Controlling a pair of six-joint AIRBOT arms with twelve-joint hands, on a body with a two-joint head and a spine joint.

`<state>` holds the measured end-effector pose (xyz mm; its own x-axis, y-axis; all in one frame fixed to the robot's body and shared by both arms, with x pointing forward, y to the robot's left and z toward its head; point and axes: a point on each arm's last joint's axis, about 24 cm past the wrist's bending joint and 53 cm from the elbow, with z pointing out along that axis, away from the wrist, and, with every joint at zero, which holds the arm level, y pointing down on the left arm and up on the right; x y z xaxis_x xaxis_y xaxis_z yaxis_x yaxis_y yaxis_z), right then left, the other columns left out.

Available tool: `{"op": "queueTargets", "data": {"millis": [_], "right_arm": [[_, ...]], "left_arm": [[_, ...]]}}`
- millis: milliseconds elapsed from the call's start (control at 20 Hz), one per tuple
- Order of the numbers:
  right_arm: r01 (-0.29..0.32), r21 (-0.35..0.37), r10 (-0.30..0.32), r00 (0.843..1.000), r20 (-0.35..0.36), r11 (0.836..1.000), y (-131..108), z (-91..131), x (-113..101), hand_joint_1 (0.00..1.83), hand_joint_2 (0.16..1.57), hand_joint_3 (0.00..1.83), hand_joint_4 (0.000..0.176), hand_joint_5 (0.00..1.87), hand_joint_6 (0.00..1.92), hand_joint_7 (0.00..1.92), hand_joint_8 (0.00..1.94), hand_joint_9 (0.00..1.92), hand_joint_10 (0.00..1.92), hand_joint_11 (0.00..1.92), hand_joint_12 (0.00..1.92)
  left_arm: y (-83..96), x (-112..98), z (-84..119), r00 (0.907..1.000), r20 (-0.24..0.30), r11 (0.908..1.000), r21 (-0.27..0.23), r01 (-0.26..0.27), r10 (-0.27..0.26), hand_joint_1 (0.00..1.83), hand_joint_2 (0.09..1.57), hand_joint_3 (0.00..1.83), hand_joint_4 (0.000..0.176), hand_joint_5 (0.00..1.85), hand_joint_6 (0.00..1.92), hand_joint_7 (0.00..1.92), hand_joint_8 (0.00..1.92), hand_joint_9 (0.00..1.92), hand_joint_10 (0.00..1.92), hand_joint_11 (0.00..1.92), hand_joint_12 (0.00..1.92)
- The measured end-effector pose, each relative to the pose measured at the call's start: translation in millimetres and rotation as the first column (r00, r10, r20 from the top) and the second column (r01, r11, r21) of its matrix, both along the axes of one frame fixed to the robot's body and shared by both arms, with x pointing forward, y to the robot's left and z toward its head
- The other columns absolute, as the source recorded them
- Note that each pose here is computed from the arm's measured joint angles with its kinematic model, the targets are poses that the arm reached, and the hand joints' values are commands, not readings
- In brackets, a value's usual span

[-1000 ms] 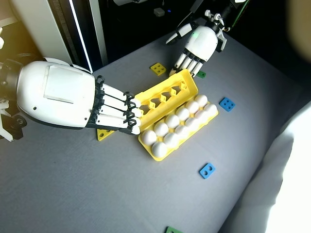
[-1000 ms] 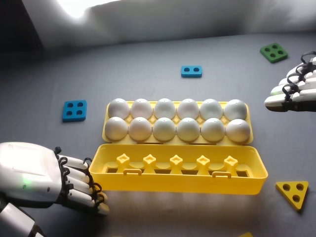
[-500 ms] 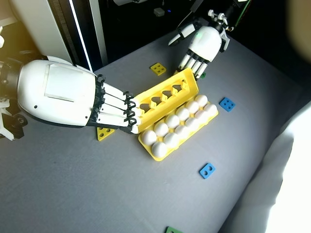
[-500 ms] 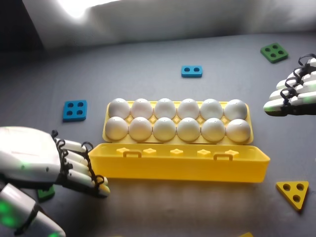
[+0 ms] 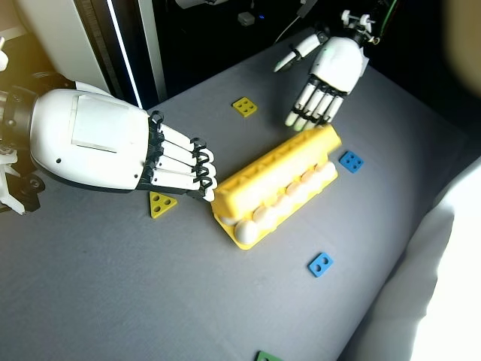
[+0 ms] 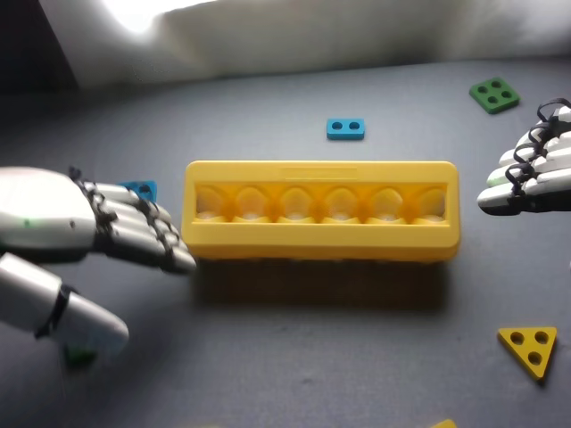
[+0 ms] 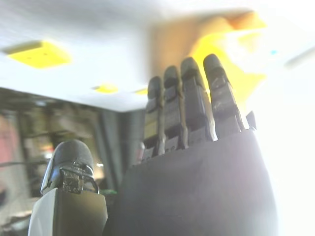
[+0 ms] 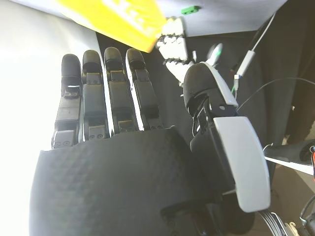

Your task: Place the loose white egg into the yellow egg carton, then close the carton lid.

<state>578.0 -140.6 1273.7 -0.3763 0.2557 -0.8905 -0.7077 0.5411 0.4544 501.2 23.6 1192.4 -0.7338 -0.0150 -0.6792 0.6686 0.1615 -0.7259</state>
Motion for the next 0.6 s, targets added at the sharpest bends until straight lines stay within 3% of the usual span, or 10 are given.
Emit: {"op": "queueTargets", "data": {"millis": [200, 600], "right_arm": [[-0.006, -0.002, 0.006, 1.0, 0.004, 1.0, 0.8, 0.1, -1.1, 0.0, 1.57, 0.04, 0.0, 0.3, 0.0, 0.29, 0.0, 0.25, 0.01, 0.0, 0.68], [-0.011, -0.007, 0.011, 1.0, 0.006, 1.0, 2.1, -0.5, -2.4, 0.0, 1.57, 0.05, 0.0, 0.29, 0.0, 0.28, 0.0, 0.23, 0.0, 0.0, 0.63]], "left_arm": [[5.2, 17.5, -12.0, 0.998, 0.026, 0.9972, 0.045, -0.059, 0.058, 0.0, 1.15, 0.0, 0.0, 0.26, 0.0, 0.25, 0.0, 0.2, 0.0, 0.0, 0.37], [8.0, 22.8, -13.3, 0.9966, 0.04, 0.9958, 0.053, -0.074, 0.072, 0.0, 1.15, 0.0, 0.0, 0.26, 0.0, 0.25, 0.0, 0.2, 0.0, 0.0, 0.34]]}}
